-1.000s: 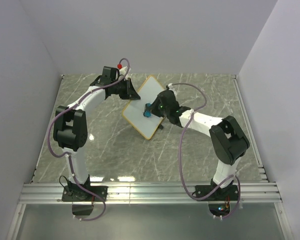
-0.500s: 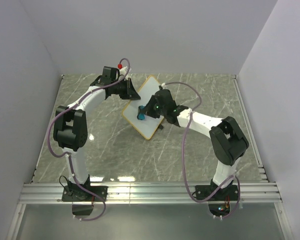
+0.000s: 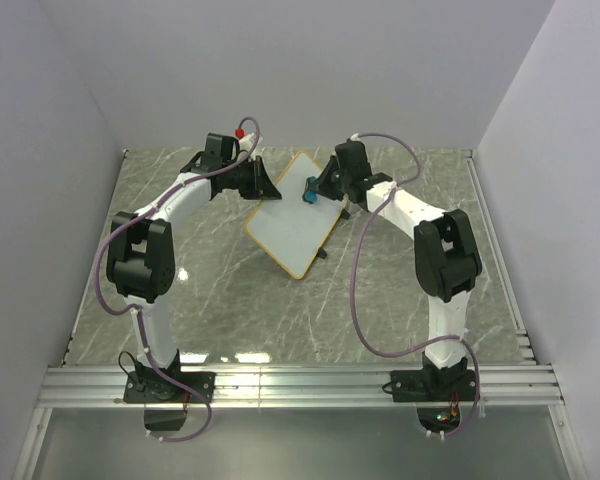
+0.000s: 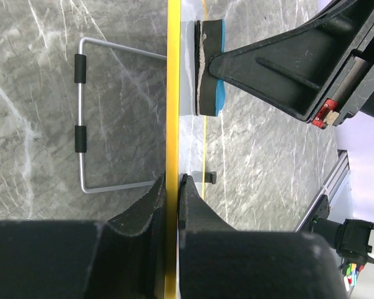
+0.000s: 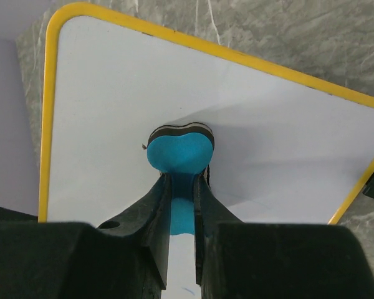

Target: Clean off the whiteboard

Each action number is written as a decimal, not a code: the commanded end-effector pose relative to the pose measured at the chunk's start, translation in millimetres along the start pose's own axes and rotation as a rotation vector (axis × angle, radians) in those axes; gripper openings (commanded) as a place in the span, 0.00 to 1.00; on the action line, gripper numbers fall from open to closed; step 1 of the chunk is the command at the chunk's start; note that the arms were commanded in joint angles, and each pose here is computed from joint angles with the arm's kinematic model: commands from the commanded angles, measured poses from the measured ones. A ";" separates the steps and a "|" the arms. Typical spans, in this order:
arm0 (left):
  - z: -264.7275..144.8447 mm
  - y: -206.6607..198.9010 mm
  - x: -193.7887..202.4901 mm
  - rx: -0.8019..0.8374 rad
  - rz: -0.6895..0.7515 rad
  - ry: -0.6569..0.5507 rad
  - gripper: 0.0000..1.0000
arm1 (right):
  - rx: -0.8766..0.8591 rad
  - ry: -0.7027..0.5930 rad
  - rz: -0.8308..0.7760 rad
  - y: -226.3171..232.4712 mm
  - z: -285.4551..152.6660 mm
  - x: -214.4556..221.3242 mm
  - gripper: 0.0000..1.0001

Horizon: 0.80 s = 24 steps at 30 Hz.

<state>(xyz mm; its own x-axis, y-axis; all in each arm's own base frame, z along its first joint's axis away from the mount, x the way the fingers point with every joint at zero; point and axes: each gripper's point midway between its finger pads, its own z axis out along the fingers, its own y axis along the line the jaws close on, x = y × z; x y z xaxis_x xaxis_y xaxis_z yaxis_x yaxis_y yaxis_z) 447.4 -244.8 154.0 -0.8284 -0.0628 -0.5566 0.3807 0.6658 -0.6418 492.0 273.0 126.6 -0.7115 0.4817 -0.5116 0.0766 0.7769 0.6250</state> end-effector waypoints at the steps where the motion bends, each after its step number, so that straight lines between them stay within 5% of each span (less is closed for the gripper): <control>1: 4.8 13.3 31.8 -0.093 0.024 0.087 0.00 | 0.066 0.047 -0.026 -20.8 17.1 21.1 0.00; 11: 5.8 14.6 27.9 -0.102 0.029 0.080 0.00 | 0.015 0.126 0.017 -32.1 -33.0 100.2 0.00; 17: 6.9 15.5 29.0 -0.100 0.029 0.078 0.00 | -0.127 0.218 -0.102 26.9 -64.0 172.7 0.00; 24: 5.0 14.4 27.9 -0.104 0.030 0.076 0.00 | -0.169 0.231 -0.141 64.5 -66.5 179.8 0.00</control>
<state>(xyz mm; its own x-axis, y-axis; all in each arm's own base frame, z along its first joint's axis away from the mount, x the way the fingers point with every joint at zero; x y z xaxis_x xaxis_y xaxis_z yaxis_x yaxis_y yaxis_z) 447.3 -244.5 155.1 -0.8206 -0.0515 -0.5692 0.3961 0.6666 -0.6315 335.5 362.4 122.2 -0.8067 0.3073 -0.5048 -0.1163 0.7549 0.6454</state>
